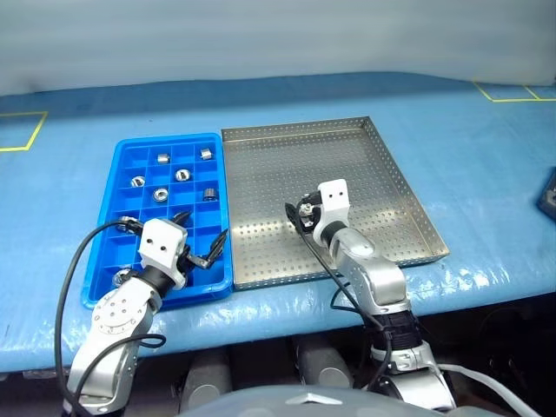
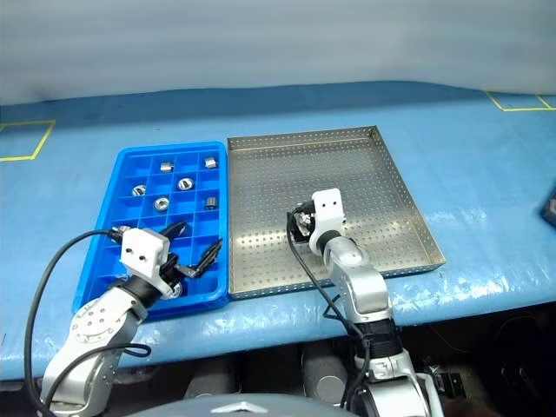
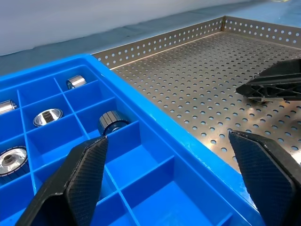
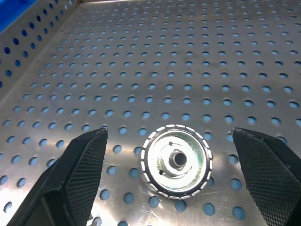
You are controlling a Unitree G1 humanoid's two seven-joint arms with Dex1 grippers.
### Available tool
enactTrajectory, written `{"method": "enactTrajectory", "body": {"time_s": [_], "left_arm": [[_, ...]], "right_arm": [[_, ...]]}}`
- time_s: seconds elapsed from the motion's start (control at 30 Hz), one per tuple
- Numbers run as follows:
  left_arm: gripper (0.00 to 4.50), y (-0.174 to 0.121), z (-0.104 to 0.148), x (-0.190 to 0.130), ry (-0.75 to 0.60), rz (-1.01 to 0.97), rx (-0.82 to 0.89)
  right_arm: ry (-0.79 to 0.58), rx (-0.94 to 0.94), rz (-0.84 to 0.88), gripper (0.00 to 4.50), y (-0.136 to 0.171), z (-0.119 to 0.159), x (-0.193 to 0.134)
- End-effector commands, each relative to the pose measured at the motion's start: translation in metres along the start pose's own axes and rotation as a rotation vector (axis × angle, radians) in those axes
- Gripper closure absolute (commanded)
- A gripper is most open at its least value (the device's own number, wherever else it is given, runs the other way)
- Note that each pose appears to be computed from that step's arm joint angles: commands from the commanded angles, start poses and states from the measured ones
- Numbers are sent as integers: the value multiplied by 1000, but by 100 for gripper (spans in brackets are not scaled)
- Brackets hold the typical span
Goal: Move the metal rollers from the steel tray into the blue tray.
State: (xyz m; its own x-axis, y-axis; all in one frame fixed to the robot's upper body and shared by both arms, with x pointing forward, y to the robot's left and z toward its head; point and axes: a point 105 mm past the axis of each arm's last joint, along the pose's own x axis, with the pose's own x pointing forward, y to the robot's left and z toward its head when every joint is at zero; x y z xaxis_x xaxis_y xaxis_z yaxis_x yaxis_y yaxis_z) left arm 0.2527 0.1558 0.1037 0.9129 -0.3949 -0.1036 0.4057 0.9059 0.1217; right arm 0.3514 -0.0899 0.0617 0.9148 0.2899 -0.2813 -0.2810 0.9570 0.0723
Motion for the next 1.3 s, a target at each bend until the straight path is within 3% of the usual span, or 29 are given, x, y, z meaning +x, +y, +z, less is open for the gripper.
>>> {"method": "enactTrajectory", "body": {"time_s": [0.03,0.27,0.3,0.5,0.8,0.97,1.3], "left_arm": [[0,-3,16,-2,-64,-1,21],[0,-4,15,-2,-62,0,15],[0,-4,14,-2,-62,0,15],[0,-3,15,-3,-64,6,16],[0,0,14,-13,-64,58,7],[0,3,11,-22,-56,110,4],[0,9,6,-49,-30,230,-8]], "right_arm": [[-18,-6,-26,43,-6,2,1],[-16,0,-30,256,-6,-1,0],[-17,-1,-32,265,-6,-1,0],[-78,-72,45,265,10,22,-4],[-203,-206,436,265,96,86,-18],[-167,-274,579,265,135,85,-11],[-91,-311,716,265,175,61,-4]]}}
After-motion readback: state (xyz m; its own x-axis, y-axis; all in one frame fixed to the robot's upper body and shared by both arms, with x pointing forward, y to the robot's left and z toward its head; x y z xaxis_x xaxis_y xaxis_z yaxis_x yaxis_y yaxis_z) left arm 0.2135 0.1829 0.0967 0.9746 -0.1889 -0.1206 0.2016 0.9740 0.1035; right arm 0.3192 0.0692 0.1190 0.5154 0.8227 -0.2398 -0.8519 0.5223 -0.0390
